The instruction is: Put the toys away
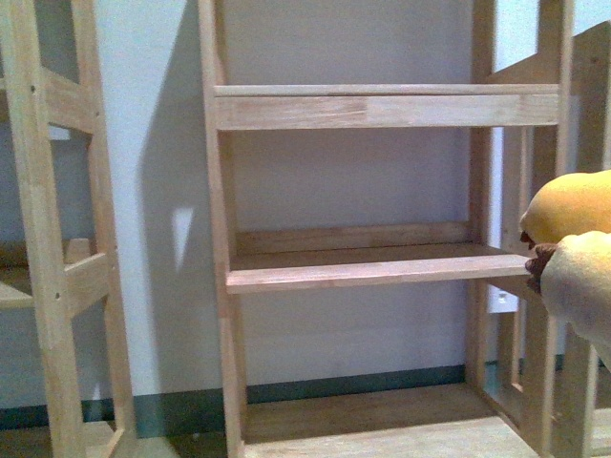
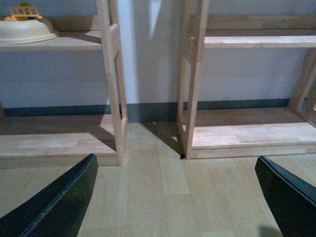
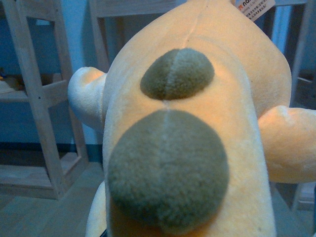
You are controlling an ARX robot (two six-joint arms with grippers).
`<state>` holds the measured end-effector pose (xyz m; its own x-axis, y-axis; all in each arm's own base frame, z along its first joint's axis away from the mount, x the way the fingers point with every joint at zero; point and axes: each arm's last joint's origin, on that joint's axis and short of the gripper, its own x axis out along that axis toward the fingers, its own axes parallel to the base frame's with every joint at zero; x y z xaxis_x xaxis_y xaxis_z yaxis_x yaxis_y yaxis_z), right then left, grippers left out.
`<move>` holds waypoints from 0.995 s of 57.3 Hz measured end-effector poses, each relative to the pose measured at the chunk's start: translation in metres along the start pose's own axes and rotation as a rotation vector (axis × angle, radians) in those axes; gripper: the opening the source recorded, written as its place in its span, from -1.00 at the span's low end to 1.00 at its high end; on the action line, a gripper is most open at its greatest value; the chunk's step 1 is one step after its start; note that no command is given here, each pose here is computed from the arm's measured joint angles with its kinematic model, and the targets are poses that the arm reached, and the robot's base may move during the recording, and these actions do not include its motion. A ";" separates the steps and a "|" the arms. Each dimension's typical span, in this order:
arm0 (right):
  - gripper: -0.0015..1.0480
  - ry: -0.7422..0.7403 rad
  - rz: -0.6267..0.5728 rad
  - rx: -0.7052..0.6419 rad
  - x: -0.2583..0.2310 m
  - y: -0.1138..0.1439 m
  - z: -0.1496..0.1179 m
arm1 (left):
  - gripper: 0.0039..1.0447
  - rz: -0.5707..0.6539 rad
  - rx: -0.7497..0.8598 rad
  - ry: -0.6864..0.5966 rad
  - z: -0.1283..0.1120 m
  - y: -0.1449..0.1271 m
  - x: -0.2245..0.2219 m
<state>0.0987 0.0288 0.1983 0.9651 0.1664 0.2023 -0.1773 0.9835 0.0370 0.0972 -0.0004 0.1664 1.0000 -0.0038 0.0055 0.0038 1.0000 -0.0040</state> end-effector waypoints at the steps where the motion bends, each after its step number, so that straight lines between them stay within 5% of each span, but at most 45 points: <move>1: -0.63 0.000 0.002 0.000 0.000 0.000 0.000 | 0.89 0.000 0.000 0.000 0.000 0.000 0.000; 57: -0.63 0.002 0.009 0.000 0.000 0.000 0.000 | 0.89 0.004 0.000 -0.001 0.000 0.000 0.000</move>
<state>0.0988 0.0293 0.1982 0.9637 0.1758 0.2011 -0.1865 0.9818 0.0352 0.0972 -0.0001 0.1665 1.0000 0.0000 0.0067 0.0000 1.0000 -0.0044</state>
